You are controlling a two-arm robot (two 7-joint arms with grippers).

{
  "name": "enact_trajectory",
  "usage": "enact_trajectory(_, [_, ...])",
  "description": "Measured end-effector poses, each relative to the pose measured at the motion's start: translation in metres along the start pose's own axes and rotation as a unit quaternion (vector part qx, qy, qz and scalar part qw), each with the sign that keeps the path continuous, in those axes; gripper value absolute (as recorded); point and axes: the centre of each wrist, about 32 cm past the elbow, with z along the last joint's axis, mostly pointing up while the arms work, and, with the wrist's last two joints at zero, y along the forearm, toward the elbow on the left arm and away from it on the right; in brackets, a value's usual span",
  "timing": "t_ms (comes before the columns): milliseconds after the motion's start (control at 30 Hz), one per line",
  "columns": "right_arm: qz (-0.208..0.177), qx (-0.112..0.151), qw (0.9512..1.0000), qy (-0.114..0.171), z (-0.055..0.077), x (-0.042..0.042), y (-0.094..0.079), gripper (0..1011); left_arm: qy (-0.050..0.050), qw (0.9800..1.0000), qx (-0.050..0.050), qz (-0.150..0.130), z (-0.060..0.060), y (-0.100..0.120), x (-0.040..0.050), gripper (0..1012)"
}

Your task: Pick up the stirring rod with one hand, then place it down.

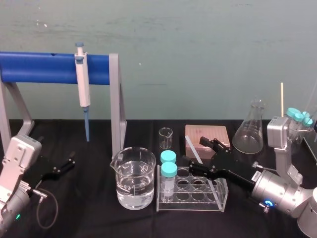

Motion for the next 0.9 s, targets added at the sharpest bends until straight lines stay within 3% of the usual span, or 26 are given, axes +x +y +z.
enact_trajectory(300, [-0.006, -0.012, 0.9999, -0.002, -0.0011, -0.0007, 0.0008, 1003, 0.000, 1.0000, 0.000, 0.000, 0.0000, 0.0000, 0.0000, 1000])
enact_trajectory(900, [-0.006, -0.012, 0.9999, -0.001, -0.0010, -0.0007, 0.0006, 1003, 0.000, 1.0000, 0.000, 0.000, 0.0000, 0.0000, 0.0000, 1000])
